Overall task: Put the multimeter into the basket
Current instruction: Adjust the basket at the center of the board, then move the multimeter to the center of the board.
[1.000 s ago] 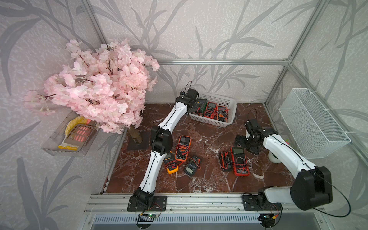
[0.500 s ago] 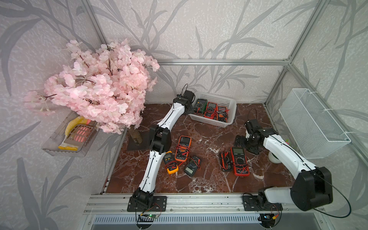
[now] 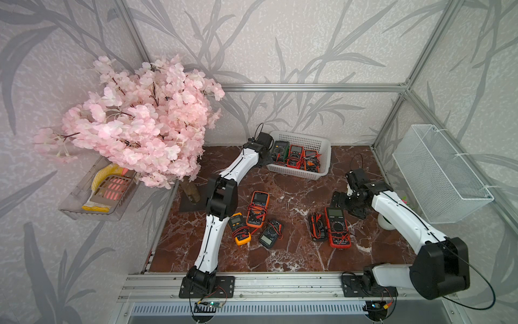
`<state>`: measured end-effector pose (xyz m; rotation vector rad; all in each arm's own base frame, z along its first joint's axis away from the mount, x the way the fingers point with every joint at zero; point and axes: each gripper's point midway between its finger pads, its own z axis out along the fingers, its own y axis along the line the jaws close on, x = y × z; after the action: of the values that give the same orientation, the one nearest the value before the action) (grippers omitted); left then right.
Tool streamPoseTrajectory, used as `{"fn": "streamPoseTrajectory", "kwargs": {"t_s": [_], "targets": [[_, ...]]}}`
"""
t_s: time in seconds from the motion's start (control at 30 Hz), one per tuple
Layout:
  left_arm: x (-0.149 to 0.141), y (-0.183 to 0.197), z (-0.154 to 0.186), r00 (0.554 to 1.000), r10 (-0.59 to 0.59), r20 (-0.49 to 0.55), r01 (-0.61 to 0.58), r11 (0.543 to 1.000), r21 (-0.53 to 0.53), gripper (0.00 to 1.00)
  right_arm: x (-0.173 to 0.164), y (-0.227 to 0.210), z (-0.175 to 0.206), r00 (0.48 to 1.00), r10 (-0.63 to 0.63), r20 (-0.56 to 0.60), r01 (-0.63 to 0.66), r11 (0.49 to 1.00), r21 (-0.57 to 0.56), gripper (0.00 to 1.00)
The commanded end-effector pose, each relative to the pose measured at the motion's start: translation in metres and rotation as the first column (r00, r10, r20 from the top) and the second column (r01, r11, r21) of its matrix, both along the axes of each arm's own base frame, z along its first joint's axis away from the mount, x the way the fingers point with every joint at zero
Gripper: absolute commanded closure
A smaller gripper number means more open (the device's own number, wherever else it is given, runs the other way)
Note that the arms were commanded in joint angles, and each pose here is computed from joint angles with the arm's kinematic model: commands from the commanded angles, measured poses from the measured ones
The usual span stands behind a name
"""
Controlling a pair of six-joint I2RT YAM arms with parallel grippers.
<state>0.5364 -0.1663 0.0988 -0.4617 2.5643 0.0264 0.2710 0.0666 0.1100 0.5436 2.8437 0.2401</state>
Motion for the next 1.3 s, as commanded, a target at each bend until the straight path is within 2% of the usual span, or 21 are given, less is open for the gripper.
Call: {"fn": "streamPoseTrajectory", "kwargs": {"t_s": [0.0, 0.13, 0.3, 0.57, 0.83, 1.07, 1.27], "targets": [[-0.043, 0.008, -0.02, 0.989, -0.02, -0.143, 0.027, 0.999, 0.045, 0.0, -0.008, -0.006, -0.003, 1.0, 0.003, -0.008, -0.003, 1.0, -0.022, 0.01], [-0.061, 0.006, -0.022, 0.988, -0.028, -0.154, 0.032, 0.999, 0.025, 0.0, -0.012, -0.008, -0.008, 1.0, 0.005, -0.025, -0.005, 0.999, -0.032, 0.01], [-0.074, 0.002, -0.006, 0.991, -0.04, -0.128, 0.04, 0.999, -0.006, 0.0, -0.02, -0.011, -0.017, 0.998, 0.007, -0.062, -0.009, 0.999, -0.045, 0.01], [-0.061, -0.012, 0.041, 0.994, -0.107, -0.021, 0.105, 0.993, -0.059, 0.0, -0.026, -0.012, -0.033, 0.993, 0.052, -0.106, -0.059, 0.996, -0.061, 0.01], [-0.051, -0.03, 0.082, 0.985, -0.168, 0.044, 0.173, 0.977, -0.126, 0.0, -0.021, -0.007, -0.04, 0.988, 0.094, -0.122, -0.101, 0.994, -0.05, 0.01], [-0.063, -0.036, 0.107, 0.978, -0.19, 0.085, 0.202, 0.966, -0.164, 0.0, -0.02, -0.003, -0.049, 0.977, 0.141, -0.157, -0.155, 0.985, -0.081, 0.01], [-0.082, -0.04, 0.111, 0.976, -0.196, 0.094, 0.212, 0.956, -0.204, 0.0, -0.016, 0.004, -0.054, 0.971, 0.17, -0.167, -0.185, 0.98, -0.079, 0.01]]}}
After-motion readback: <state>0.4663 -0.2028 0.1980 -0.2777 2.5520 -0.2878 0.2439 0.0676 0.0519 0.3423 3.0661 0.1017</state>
